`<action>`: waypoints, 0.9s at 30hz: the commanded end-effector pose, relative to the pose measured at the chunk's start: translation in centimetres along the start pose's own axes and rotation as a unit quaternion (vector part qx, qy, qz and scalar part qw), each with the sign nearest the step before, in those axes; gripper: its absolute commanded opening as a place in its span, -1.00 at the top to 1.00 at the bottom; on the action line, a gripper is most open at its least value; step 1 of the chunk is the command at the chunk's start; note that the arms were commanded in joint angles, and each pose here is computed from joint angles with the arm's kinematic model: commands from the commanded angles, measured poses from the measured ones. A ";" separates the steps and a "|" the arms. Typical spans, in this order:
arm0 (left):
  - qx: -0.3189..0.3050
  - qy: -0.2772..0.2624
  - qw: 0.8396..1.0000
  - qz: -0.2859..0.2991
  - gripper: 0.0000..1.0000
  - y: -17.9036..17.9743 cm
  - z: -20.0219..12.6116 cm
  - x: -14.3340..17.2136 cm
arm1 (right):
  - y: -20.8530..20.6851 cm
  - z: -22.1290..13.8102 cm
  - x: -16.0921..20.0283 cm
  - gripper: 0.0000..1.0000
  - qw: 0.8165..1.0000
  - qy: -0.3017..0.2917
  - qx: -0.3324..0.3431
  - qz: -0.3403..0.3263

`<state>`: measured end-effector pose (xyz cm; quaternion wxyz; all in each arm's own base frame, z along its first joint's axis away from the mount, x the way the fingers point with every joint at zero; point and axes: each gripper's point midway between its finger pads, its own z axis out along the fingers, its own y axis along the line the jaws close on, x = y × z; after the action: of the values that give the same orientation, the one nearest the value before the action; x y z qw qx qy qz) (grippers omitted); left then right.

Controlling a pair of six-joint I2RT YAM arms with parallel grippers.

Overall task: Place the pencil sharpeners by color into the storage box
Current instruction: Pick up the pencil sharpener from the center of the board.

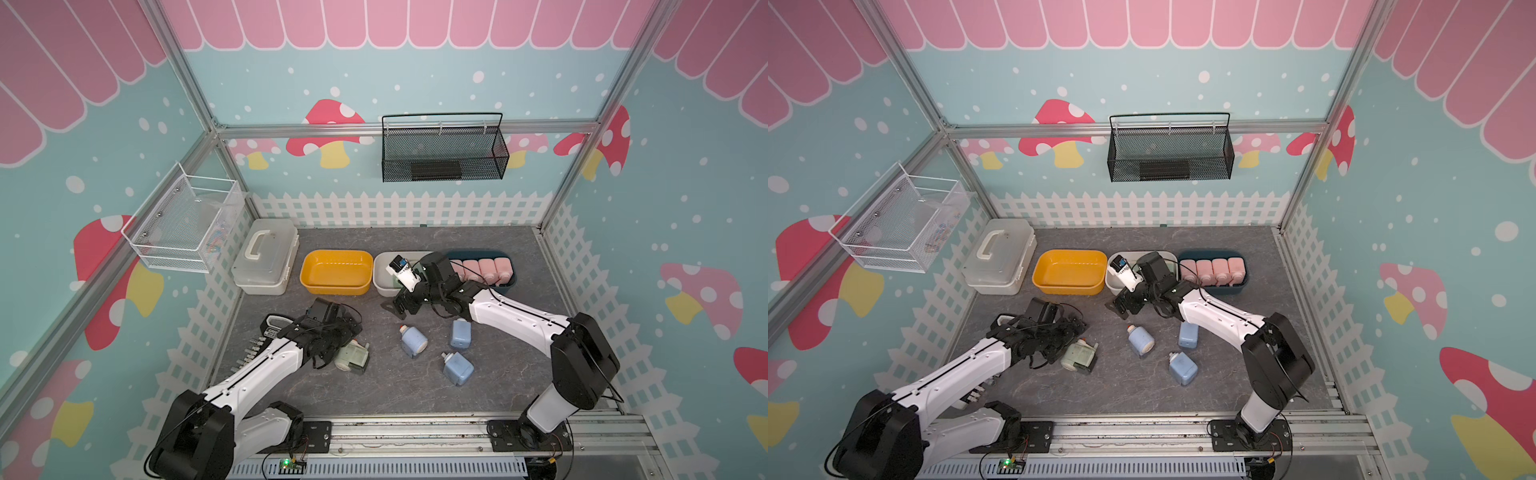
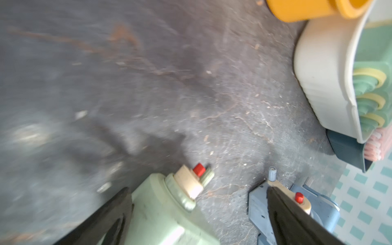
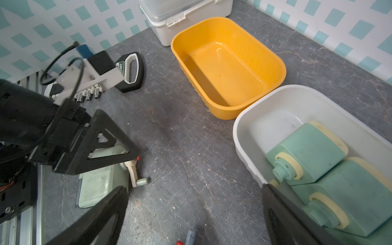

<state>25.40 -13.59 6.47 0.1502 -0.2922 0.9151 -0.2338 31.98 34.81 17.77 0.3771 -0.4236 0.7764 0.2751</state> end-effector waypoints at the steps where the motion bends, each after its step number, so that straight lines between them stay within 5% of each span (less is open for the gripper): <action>1: 0.046 0.020 0.996 0.075 -0.98 -3.9 1.0 0.7 | 0.8 -1.0 -0.1 -0.97 1.000 -0.010 -0.004 -0.021; 6: 0.041 0.002 0.992 0.119 -0.98 -5.5 0.1 0.5 | 0.7 -1.1 1.4 -0.96 1.000 0.002 0.003 -0.010; 13: -0.137 -0.027 0.986 0.096 -0.98 0.9 -3.5 2.6 | -3.0 -3.1 2.5 -0.97 0.991 -0.014 0.131 0.031; 20: -0.133 -0.041 0.989 0.058 -0.98 2.1 -3.9 5.5 | -4.4 -3.9 2.6 -0.96 0.983 -0.019 0.176 0.041; 27: -0.074 -0.021 0.993 0.086 -0.98 -0.5 -1.6 6.8 | -4.5 -3.7 3.0 -0.97 0.983 -0.009 0.176 0.046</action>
<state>18.65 -16.23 6.81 0.1484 -0.2291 0.9542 -0.1225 33.30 28.71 16.67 0.4366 -0.3221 0.8247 0.1596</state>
